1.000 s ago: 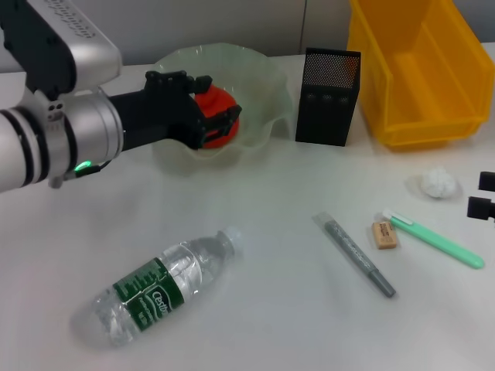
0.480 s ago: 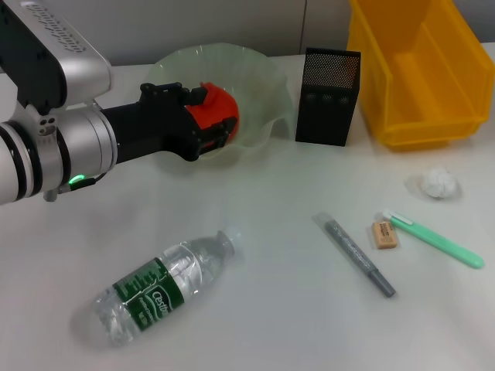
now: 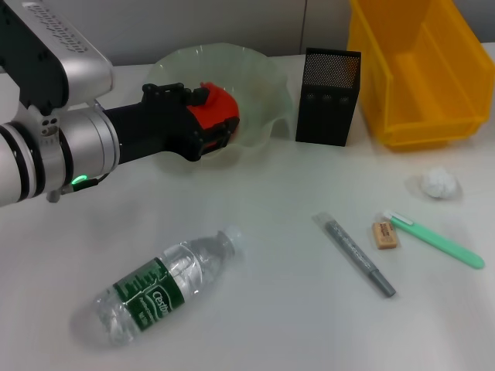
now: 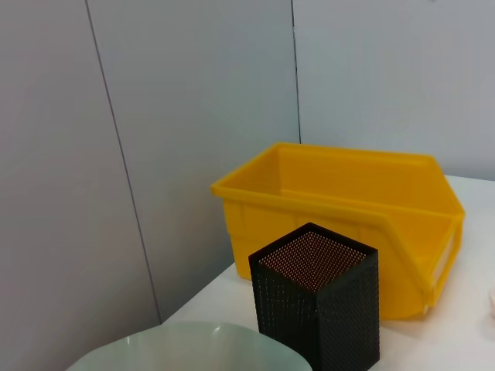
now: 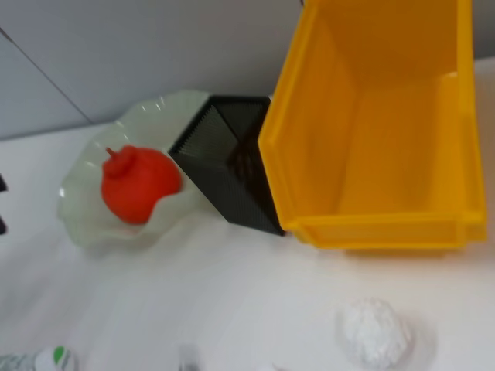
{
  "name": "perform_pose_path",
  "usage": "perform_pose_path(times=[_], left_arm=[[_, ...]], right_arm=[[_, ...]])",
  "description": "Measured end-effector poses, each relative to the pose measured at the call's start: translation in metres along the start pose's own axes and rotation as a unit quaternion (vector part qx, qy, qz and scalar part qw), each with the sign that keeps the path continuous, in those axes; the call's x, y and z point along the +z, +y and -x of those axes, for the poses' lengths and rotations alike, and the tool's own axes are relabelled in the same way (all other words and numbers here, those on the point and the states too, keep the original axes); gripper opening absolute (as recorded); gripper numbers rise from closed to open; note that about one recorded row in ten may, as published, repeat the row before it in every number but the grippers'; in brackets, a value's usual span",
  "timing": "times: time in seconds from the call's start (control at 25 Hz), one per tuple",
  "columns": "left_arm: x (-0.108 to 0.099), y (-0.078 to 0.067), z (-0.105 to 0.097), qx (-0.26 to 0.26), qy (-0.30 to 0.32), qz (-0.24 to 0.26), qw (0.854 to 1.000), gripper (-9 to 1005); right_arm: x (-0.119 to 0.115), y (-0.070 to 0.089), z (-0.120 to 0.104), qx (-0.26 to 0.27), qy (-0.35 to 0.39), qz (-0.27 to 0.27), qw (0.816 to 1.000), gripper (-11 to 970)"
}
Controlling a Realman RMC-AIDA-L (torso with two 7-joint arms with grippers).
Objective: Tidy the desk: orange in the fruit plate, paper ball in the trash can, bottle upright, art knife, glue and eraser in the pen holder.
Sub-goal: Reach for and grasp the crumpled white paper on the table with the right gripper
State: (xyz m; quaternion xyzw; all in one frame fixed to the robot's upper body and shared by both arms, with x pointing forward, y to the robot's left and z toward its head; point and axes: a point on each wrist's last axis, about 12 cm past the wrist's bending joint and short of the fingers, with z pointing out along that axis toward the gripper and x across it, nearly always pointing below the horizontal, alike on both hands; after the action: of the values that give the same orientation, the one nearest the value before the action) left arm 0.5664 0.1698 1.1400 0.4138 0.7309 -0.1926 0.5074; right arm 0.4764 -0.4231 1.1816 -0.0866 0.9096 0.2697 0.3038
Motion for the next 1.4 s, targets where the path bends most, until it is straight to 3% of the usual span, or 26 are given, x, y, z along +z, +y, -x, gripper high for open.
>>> perform_pose_path(times=[0.36,0.56,1.12,1.4], left_arm=[[-0.001,-0.001,-0.004,-0.006,0.002,0.003,1.0,585],[-0.002,-0.002,-0.008,-0.009,0.005,0.006,1.0,584],[0.008,-0.008,-0.006,0.004,0.003,0.012,1.0,585],[0.013,-0.009,-0.009,0.0,0.011,0.006,1.0,585]], right_arm=[[0.027,0.005,0.042,0.024,0.071,0.03,0.997,833],[0.038,0.007,0.055,0.023,0.105,0.024,0.994,833],[0.036,-0.007,0.057,0.055,0.145,-0.041,0.987,833],[0.052,-0.008,0.065,0.015,0.175,-0.056,0.983,832]])
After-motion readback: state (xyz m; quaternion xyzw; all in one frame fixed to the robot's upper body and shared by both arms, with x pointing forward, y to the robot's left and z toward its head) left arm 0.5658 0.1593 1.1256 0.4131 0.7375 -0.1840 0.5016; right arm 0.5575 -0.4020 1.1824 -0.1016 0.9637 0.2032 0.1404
